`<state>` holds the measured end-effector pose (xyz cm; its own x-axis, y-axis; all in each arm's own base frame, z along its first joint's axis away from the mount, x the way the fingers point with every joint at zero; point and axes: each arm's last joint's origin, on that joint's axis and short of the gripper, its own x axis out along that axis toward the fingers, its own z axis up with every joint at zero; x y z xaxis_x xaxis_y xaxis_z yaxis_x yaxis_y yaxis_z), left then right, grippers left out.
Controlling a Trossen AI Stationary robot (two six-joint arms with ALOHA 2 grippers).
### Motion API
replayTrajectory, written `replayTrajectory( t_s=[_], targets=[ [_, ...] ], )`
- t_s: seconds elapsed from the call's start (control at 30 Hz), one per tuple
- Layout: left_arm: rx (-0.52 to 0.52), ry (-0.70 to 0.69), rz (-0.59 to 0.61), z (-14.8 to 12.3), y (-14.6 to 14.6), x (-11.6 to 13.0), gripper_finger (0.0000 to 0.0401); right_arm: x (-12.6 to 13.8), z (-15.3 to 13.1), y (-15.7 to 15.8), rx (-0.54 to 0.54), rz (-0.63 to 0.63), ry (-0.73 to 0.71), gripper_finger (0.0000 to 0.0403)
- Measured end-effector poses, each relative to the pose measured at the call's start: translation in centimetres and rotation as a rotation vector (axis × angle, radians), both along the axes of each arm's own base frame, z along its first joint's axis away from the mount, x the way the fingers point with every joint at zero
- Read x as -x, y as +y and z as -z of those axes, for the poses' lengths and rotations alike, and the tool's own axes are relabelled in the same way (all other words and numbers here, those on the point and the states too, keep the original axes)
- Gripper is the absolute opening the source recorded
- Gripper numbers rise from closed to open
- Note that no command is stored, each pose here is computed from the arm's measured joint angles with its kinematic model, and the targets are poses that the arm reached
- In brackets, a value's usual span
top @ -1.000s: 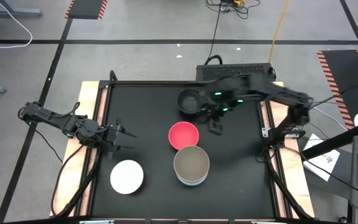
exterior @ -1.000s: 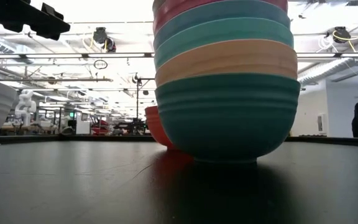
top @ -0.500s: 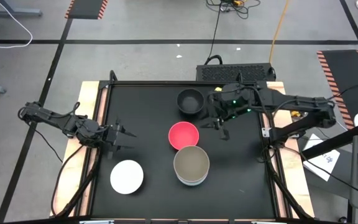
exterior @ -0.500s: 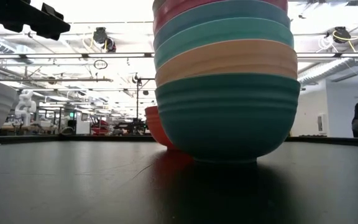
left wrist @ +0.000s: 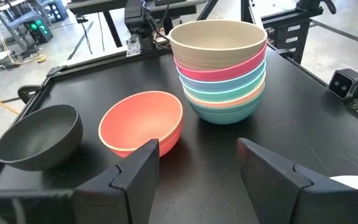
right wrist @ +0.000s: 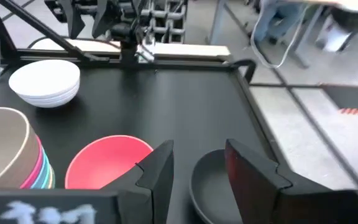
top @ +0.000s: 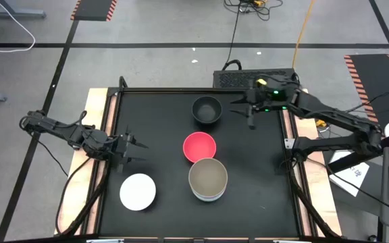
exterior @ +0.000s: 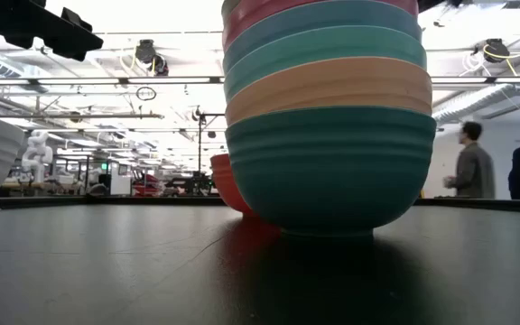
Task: Nest bowls inside each other
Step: Stack the white bowl on top of the gray bowl
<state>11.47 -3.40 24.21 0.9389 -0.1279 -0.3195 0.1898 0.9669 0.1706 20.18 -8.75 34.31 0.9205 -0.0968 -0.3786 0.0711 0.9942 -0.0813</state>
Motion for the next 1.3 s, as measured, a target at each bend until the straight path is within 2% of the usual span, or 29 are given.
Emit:
replayTrajectory(
  t_s=[0.23,0.4,0.63,0.73,0.97,1.1,1.17,1.3],
  targets=[
    [0.022,-0.004,-0.085,0.0,0.2,0.0,0.0218,4.6,0.0,1.7,-0.011,0.047,-0.053,0.0137],
    [-0.008,-0.023,-0.180,-0.2,0.5,0.0,0.0218,6.6,1.9,2.8,-0.034,0.056,-0.066,0.0137],
    [-0.075,-0.043,-0.276,-2.7,1.4,0.4,0.0218,7.1,4.2,3.8,-0.051,0.015,-0.112,0.0137],
    [-0.099,-0.049,-0.358,-3.6,2.1,0.7,0.0218,6.8,4.8,4.2,-0.051,-0.015,-0.112,0.0137],
    [-0.129,-0.033,-0.528,-3.8,4.3,0.7,0.0218,6.2,5.6,4.9,-0.041,-0.080,-0.147,0.0137],
    [-0.065,0.024,-0.617,-3.2,5.4,0.9,0.0218,6.0,5.8,5.3,-0.067,-0.105,-0.147,0.0137],
    [0.000,0.055,-0.611,-2.9,5.7,1.1,0.0218,6.0,6.0,5.5,-0.072,-0.117,-0.139,0.0137],
    [0.177,0.109,-0.521,-2.4,5.7,1.0,0.0218,5.9,6.1,5.8,-0.071,-0.121,-0.129,0.0137]
  ],
)
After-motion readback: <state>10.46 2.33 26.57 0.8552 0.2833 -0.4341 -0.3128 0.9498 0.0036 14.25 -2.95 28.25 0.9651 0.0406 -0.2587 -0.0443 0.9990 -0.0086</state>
